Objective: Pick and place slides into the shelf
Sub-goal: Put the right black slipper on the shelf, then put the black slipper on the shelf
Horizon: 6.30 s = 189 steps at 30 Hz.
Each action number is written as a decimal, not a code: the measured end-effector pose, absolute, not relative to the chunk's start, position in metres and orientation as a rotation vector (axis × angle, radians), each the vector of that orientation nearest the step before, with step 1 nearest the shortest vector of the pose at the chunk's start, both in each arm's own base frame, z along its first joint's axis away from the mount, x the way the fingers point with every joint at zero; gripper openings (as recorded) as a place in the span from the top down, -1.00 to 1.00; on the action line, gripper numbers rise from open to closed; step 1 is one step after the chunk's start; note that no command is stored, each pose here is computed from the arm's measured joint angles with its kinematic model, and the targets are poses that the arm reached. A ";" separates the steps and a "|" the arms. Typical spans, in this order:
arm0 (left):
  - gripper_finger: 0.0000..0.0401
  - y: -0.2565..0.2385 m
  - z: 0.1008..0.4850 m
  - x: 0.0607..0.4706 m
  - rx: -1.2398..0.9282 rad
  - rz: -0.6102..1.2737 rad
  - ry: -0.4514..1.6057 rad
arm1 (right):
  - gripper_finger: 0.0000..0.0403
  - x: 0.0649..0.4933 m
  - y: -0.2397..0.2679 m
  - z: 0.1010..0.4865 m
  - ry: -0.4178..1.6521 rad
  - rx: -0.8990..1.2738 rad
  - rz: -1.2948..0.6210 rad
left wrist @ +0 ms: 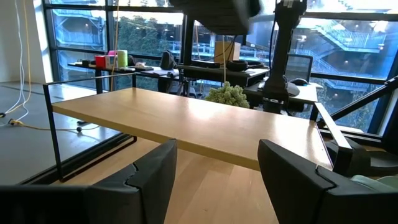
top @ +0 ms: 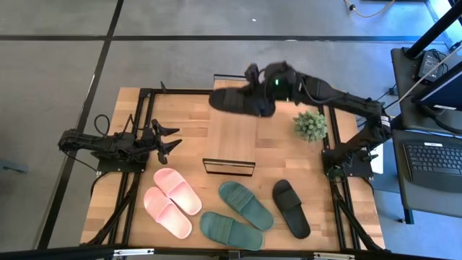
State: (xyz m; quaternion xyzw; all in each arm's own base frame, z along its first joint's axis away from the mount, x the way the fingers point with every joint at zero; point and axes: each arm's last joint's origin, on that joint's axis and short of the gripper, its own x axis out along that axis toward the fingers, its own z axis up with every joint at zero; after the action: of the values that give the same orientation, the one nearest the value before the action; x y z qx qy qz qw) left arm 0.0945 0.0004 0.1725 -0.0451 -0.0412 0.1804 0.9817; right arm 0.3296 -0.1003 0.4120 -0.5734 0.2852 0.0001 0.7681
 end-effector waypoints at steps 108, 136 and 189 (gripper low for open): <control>-0.08 0.000 0.172 0.095 0.065 0.368 -0.054 | 0.56 0.377 -0.279 0.283 0.842 -1.159 0.069; -0.08 0.000 0.172 0.095 0.065 0.368 -0.054 | 0.46 0.377 -0.278 0.282 0.880 -1.136 0.050; -0.08 0.000 0.173 0.095 0.065 0.369 -0.054 | -0.13 0.325 -0.108 0.410 1.131 -0.528 0.348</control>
State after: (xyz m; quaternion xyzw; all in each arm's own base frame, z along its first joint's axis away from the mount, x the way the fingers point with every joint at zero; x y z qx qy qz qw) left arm 0.0946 0.0004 0.1725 0.0324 -0.0268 0.1832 0.9822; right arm 0.3251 -0.1084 0.4105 -0.2458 0.5268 0.1621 0.7974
